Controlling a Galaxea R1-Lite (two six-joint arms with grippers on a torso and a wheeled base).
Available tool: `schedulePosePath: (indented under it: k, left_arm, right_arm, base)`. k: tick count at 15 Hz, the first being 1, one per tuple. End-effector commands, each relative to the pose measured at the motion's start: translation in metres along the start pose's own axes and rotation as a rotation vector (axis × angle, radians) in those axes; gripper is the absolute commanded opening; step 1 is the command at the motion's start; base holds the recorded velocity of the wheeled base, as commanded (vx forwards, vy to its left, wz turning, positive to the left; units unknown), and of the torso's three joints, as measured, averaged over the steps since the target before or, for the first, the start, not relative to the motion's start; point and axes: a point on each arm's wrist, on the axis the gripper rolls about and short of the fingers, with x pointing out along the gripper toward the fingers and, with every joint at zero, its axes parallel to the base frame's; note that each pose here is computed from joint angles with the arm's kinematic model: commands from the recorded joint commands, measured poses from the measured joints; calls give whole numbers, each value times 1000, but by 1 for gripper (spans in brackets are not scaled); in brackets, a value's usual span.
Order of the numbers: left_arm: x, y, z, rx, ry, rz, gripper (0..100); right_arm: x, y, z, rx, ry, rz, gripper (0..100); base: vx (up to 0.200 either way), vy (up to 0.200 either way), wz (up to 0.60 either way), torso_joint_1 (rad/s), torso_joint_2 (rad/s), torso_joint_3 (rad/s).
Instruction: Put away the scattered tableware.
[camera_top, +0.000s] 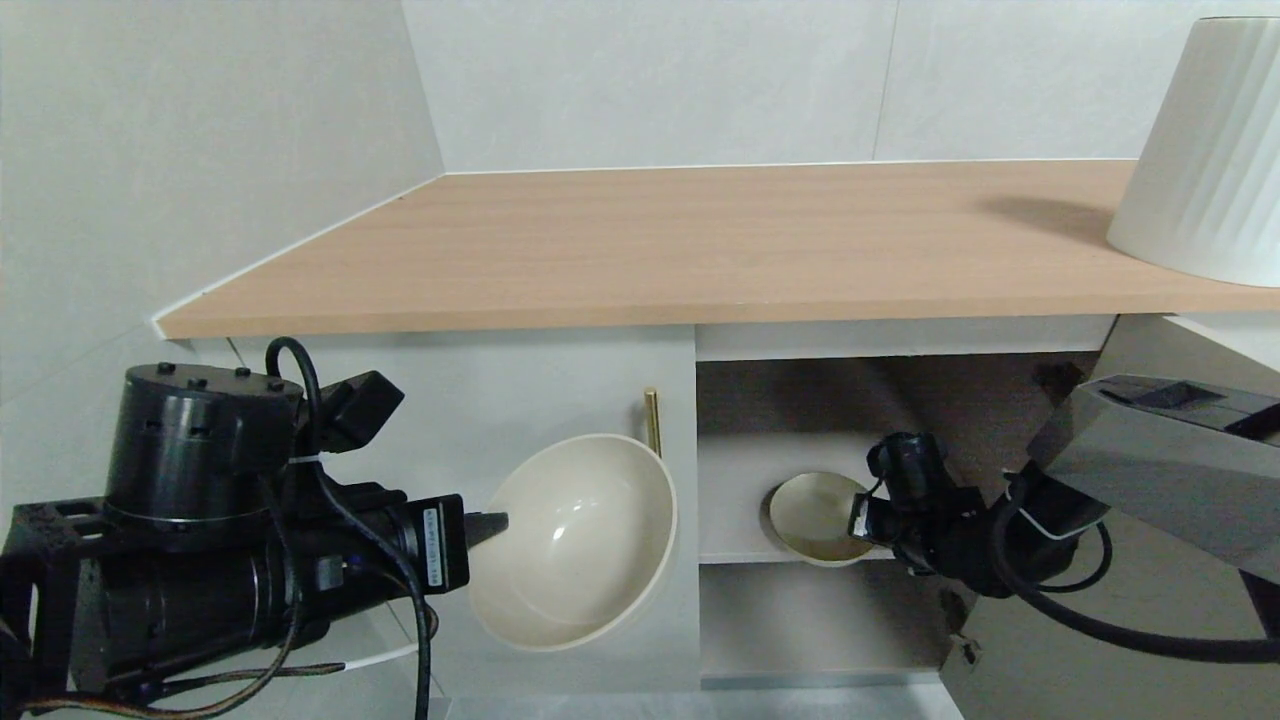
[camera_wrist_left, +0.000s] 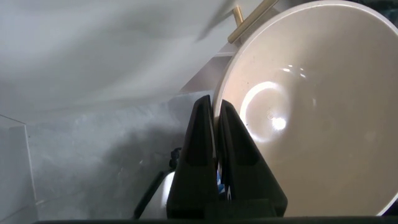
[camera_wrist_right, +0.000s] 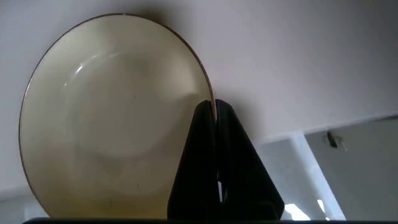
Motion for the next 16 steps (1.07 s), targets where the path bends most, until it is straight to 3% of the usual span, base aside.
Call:
schedulePosePath:
  k: [1,7,16]
  left_arm:
    - [0,0,0,0,1,0,0]
    - [0,0,0,0,1,0,0]
    - [6,2,-3,-3,22,14,0]
  right_arm:
    - [8,2,-2,5,-6,-11,0]
    - [21,7,12,57,-68,-32,0]
    - [30,13,19,56,-75,-32,0]
  base:
    - [0,0,0,0,0,0]
    - [0,0,0,0,0,0]
    - [0,0,0,0,0,0]
